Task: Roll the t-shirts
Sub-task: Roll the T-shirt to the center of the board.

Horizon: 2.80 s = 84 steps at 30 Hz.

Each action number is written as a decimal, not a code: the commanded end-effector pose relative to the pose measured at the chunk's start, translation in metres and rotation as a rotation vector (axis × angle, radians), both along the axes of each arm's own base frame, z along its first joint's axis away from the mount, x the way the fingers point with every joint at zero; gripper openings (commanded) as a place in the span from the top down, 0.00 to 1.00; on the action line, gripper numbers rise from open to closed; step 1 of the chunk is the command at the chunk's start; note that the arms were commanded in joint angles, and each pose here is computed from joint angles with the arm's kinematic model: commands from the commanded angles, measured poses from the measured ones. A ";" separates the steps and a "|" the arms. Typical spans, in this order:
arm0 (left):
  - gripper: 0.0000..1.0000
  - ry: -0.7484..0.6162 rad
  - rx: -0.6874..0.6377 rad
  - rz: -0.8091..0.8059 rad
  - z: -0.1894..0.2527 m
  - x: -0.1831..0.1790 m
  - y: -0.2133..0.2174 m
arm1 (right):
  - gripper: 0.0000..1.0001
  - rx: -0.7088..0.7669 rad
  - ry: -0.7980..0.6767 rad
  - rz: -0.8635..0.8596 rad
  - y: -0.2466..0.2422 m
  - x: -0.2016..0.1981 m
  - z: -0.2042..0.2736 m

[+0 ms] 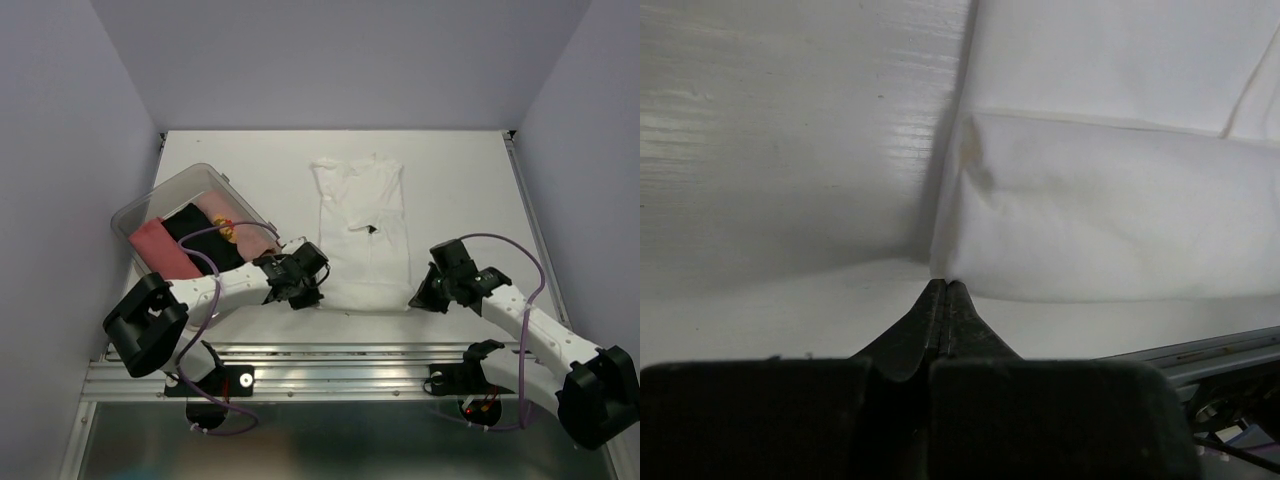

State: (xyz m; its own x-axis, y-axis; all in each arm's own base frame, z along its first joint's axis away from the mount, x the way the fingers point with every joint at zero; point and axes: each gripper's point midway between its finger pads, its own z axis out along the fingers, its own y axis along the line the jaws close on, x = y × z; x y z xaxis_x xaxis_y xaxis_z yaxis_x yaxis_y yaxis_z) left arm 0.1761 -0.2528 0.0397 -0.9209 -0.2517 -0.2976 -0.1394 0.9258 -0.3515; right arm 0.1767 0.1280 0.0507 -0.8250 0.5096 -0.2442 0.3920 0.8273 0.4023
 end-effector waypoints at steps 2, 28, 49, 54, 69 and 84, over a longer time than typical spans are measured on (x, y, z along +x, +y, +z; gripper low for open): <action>1.00 -0.051 -0.031 -0.005 0.025 0.011 -0.004 | 0.99 -0.023 -0.045 -0.007 -0.002 0.015 0.016; 1.00 -0.134 -0.043 0.051 0.054 0.068 -0.001 | 0.96 -0.185 -0.185 -0.017 -0.012 0.074 0.056; 1.00 -0.139 0.046 0.062 0.023 0.111 -0.012 | 0.81 -0.295 -0.225 -0.020 -0.014 0.118 0.038; 1.00 -0.167 0.077 0.074 0.018 0.123 -0.012 | 0.79 -0.316 -0.256 -0.034 -0.014 0.137 0.033; 0.75 -0.286 0.095 0.094 0.067 0.137 -0.007 | 0.61 -0.221 -0.353 0.043 -0.003 0.133 0.078; 1.00 -0.256 -0.018 -0.057 0.065 0.090 -0.068 | 0.99 -0.171 -0.251 0.190 0.053 0.102 0.028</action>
State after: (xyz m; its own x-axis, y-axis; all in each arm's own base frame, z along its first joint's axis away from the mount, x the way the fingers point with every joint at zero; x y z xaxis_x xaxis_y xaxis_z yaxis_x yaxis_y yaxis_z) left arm 0.2672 -0.3078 0.1148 -0.8150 -0.2087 -0.5406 -0.0009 0.9334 -0.3589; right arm 0.2674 0.1770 0.0811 -0.8247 0.2656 -0.4994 0.1186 0.9445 0.3065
